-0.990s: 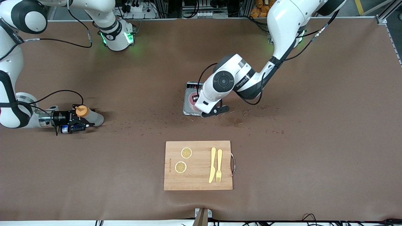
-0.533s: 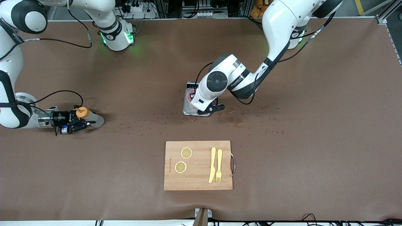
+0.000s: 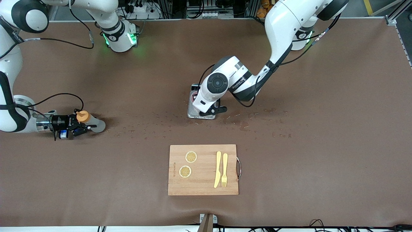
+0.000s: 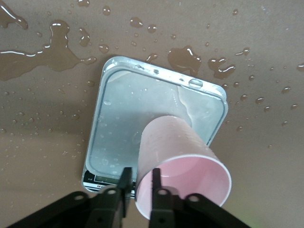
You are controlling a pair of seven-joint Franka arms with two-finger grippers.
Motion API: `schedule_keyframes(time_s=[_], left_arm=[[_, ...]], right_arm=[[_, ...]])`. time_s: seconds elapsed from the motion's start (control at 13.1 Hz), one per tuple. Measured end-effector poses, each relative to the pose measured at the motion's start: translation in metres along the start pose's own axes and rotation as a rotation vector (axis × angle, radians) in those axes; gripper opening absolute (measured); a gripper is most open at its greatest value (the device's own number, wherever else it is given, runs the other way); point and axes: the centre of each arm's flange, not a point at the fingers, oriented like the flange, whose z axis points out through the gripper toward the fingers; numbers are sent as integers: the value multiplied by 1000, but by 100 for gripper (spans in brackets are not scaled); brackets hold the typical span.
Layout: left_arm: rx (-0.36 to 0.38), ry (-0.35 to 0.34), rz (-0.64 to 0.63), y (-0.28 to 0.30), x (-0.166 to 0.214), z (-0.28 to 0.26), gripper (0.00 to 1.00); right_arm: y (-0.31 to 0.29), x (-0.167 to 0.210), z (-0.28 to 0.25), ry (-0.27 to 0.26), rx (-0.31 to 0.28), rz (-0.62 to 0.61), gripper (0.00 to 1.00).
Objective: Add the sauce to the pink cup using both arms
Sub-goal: 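Release the cup and raise the left gripper while the right gripper lifts the bottle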
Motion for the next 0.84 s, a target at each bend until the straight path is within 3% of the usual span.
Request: schedule_keyframes(time_s=[0.53, 0.84], left_arm=[[-29, 86, 4, -5, 7, -71, 99], [63, 153, 12, -29, -6, -139, 100]], right_arm=[[-39, -55, 18, 123, -12, -3, 40], [-66, -115, 40, 233, -19, 33, 40]])
